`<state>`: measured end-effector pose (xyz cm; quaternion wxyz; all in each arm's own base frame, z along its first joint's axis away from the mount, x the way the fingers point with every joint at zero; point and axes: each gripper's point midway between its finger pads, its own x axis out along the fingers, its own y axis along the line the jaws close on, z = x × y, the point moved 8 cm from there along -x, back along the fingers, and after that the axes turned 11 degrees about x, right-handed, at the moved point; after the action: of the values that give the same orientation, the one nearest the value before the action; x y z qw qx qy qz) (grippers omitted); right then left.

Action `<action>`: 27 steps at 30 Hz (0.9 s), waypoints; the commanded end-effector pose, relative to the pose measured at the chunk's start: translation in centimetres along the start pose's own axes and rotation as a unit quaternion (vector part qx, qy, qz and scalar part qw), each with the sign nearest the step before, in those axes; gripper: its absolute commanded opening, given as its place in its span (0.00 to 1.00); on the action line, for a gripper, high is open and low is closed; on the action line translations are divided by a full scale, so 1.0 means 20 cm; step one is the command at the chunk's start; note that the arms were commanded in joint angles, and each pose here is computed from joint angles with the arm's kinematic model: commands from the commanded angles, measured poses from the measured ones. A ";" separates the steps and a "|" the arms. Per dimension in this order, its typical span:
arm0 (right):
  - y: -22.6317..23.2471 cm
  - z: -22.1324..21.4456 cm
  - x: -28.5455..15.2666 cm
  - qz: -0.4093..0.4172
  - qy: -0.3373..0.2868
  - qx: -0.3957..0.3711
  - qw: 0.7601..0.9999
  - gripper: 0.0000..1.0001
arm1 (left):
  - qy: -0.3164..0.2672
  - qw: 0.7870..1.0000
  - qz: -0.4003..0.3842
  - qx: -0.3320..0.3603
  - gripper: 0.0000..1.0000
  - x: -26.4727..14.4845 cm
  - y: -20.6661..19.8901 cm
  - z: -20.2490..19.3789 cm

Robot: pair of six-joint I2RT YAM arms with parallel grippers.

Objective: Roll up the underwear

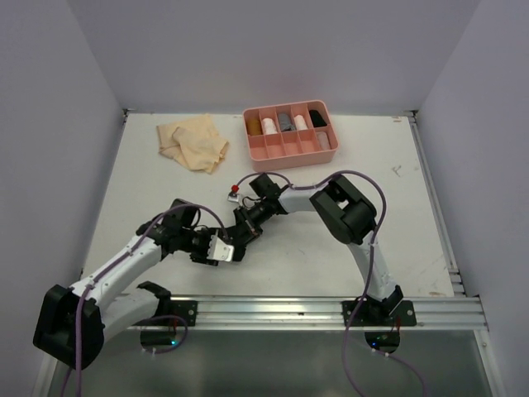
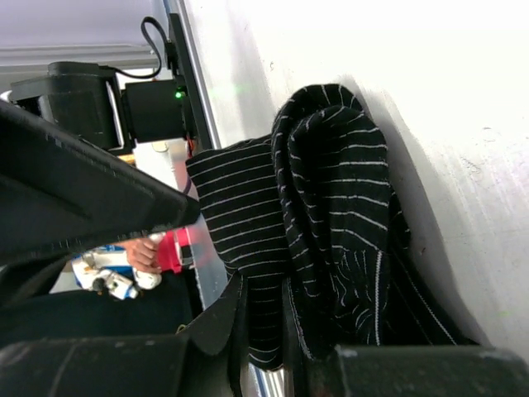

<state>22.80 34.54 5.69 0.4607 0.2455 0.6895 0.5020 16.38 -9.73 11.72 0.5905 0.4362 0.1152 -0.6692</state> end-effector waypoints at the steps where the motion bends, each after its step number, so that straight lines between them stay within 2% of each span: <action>1: -0.29 -0.04 0.06 -0.117 -0.018 0.061 0.991 0.00 | 0.014 0.998 0.047 0.046 0.56 0.04 0.09 0.01; 6: -0.29 -0.03 0.06 -0.117 -0.022 0.067 0.991 0.00 | 0.042 0.997 0.016 0.056 0.56 0.15 0.05 -0.02; 8: -0.28 -0.03 0.05 -0.118 -0.024 0.067 0.990 0.00 | 0.053 0.997 -0.009 0.047 0.53 0.18 0.01 -0.04; 10: -0.28 -0.02 0.05 -0.121 -0.028 0.067 0.990 0.02 | 0.067 0.996 -0.040 0.043 0.39 0.21 -0.03 -0.07; 11: -0.27 -0.01 0.04 -0.123 -0.032 0.069 0.989 0.10 | 0.072 0.995 -0.050 0.039 0.31 0.22 -0.04 -0.08; 12: -0.26 -0.01 0.02 -0.125 -0.037 0.068 0.989 0.14 | 0.080 0.994 -0.063 0.032 0.23 0.22 -0.06 -0.09; 13: -0.25 0.00 0.01 -0.127 -0.043 0.070 0.988 0.20 | 0.083 0.993 -0.079 0.026 0.09 0.23 -0.07 -0.10; 16: -0.17 0.04 -0.05 -0.137 -0.070 0.062 0.986 0.30 | 0.090 0.989 -0.116 0.009 0.00 0.23 -0.11 -0.12; 17: -0.14 0.05 -0.10 -0.142 -0.079 0.064 0.985 0.36 | 0.091 0.987 -0.134 -0.002 0.00 0.23 -0.12 -0.11; 18: -0.08 0.07 -0.15 -0.149 -0.101 0.052 0.982 0.38 | 0.091 0.984 -0.151 -0.010 0.00 0.23 -0.13 -0.11; 20: -0.02 0.09 -0.25 -0.160 -0.132 0.048 0.977 0.54 | 0.090 0.976 -0.197 -0.036 0.00 0.24 -0.17 -0.12; 21: 0.08 0.10 -0.32 -0.157 -0.158 0.031 0.974 0.55 | 0.093 0.971 -0.216 -0.049 0.00 0.25 -0.18 -0.13; 24: 0.17 0.10 -0.50 -0.189 -0.222 0.016 0.956 0.58 | 0.090 0.963 -0.241 -0.076 0.00 0.26 -0.17 -0.12; 25: 0.25 0.08 -0.57 -0.197 -0.246 -0.006 0.949 0.58 | 0.090 0.957 -0.257 -0.098 0.00 0.27 -0.17 -0.13; 27: 0.29 0.05 -0.67 -0.244 -0.280 -0.036 0.928 0.59 | 0.081 0.951 -0.271 -0.124 0.00 0.27 -0.11 -0.12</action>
<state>27.87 29.29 12.33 0.6541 0.2334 0.6263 0.3543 20.44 -14.60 9.04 0.5107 0.4461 0.1800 -0.7126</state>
